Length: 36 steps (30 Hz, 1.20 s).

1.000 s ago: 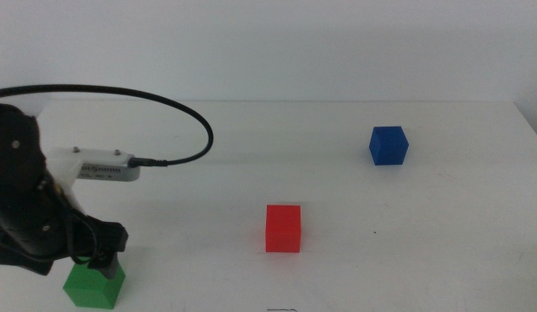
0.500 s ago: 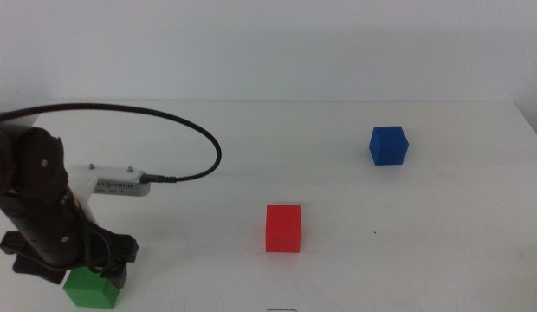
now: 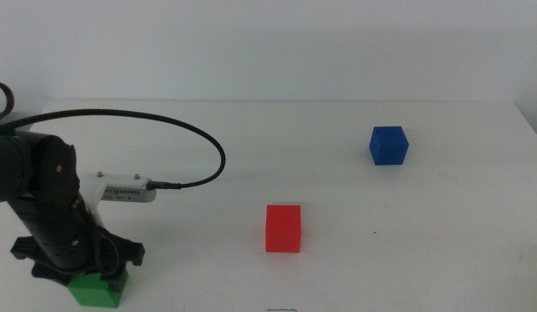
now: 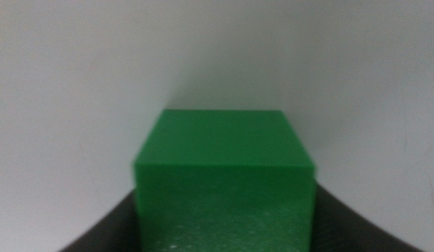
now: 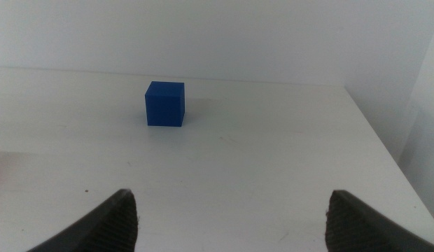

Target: Stack red cubes first, then green, then blue cubes in a specific spot.

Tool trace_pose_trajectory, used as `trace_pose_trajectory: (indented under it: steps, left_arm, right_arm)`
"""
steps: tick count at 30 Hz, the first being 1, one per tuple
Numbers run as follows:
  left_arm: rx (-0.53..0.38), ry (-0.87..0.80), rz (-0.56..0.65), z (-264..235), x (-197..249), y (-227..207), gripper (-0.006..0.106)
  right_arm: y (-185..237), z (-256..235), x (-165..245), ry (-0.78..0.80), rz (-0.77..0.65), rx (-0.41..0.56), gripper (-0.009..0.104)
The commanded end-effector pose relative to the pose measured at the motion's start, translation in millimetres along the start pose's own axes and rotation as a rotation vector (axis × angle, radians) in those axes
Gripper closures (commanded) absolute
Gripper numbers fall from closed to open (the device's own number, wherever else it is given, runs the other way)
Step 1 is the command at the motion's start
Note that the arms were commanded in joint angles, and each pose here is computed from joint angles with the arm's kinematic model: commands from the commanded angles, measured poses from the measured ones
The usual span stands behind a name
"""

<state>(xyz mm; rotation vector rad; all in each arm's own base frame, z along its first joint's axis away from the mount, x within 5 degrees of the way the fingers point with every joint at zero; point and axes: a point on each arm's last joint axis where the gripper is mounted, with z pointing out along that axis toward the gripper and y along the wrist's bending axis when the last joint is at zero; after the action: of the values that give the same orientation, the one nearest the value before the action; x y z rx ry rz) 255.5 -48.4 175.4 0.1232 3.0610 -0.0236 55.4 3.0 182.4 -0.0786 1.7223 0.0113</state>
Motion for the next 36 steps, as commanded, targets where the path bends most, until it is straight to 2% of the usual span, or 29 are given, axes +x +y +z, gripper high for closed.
trace_pose_trajectory:
  steps: [1,5,9,13,17,22,26,28,36]
  left_arm:
    - [0.013,-0.067,-0.002,-12,-5,-1,0.046]
    - [0.025,-0.063,-0.024,-12,-5,-2,0.070]
    - [0.061,-0.064,-0.094,-21,-1,-5,0.081]
    - [0.101,-0.097,-0.112,-47,-3,-16,0.081]
    - [0.096,-0.143,-0.106,-80,-18,-42,0.081]
    - [0.131,-0.184,-0.094,-114,-35,-98,0.081]
    - [0.163,-0.187,-0.088,-124,-39,-144,0.081]
    - [0.170,-0.175,-0.125,-122,-41,-163,0.081]
    - [0.090,-0.151,-0.069,-119,-59,-208,0.081]
  right_arm:
    - [-1,-4,-15,-0.114,-0.022,0.005,0.001]
    - [-1,-4,-15,-0.114,-0.022,0.005,0.001]
    - [-1,-4,-15,-0.114,-0.022,0.005,0.001]
    - [-1,-4,-15,-0.114,-0.022,0.005,0.001]
    - [-1,-4,-15,-0.114,-0.022,0.005,0.001]
    - [-1,-4,-15,-0.114,-0.022,0.005,0.001]
    - [-1,-4,-15,-0.114,-0.022,0.005,0.001]
    - [-1,-4,-15,-0.114,-0.022,0.005,0.001]
    - [-1,-4,-15,-0.114,-0.022,0.005,0.001]
